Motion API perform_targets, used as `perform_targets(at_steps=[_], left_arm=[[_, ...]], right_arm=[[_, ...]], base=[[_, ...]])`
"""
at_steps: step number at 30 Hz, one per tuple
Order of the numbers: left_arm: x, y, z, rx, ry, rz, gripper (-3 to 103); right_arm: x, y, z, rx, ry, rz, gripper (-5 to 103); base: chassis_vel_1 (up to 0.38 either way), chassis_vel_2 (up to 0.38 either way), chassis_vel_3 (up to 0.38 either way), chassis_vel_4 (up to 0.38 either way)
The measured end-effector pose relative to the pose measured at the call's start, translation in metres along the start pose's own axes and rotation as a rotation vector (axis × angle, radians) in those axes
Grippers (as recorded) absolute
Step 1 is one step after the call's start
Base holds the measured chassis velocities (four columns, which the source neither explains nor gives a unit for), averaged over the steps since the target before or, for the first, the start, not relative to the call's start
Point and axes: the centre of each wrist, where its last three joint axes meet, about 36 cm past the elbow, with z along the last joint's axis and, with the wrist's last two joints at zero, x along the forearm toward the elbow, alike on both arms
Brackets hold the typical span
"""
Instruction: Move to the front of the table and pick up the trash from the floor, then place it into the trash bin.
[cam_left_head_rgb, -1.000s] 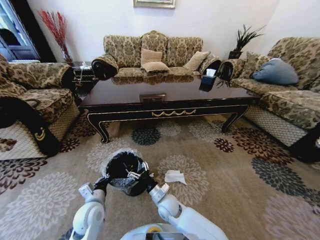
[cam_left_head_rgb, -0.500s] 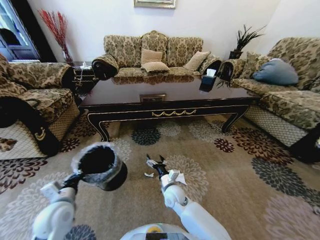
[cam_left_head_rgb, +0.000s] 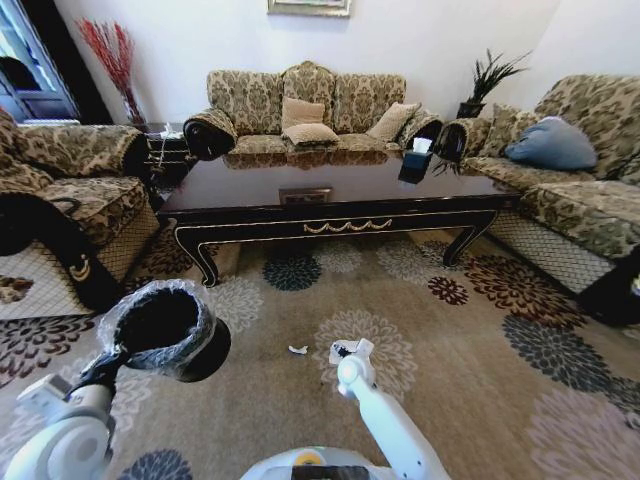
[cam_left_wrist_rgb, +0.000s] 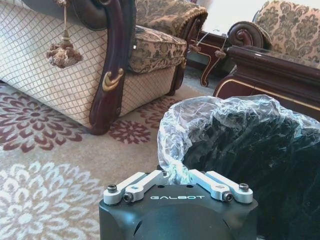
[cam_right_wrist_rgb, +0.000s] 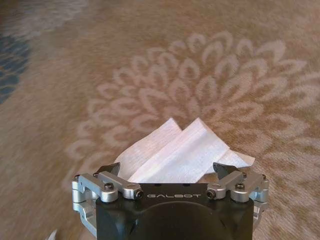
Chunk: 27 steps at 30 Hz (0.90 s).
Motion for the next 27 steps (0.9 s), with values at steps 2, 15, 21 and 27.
perform_targets(at_steps=[2, 15, 21, 27], left_arm=[[0.002, -0.001, -0.001, -0.006, -0.003, -0.005, 3], [0.013, -0.006, 0.003, -0.017, 0.001, -0.01, 4], [0.014, -0.006, 0.004, -0.018, -0.002, -0.013, 4], [0.009, -0.009, 0.011, -0.019, -0.002, -0.01, 3]], right_arm=[[-0.012, 0.001, -0.001, -0.023, 0.009, 0.015, 100], [-0.064, -0.003, 0.013, -0.018, -0.002, -0.002, 99], [-0.067, -0.005, 0.012, -0.006, -0.023, -0.008, 79], [-0.053, -0.006, 0.009, 0.004, -0.051, -0.055, 51]], base=[[0.0, 0.0, 0.0, 0.0], [0.0, 0.0, 0.0, 0.0], [0.0, 0.0, 0.0, 0.0], [0.0, 0.0, 0.0, 0.0]])
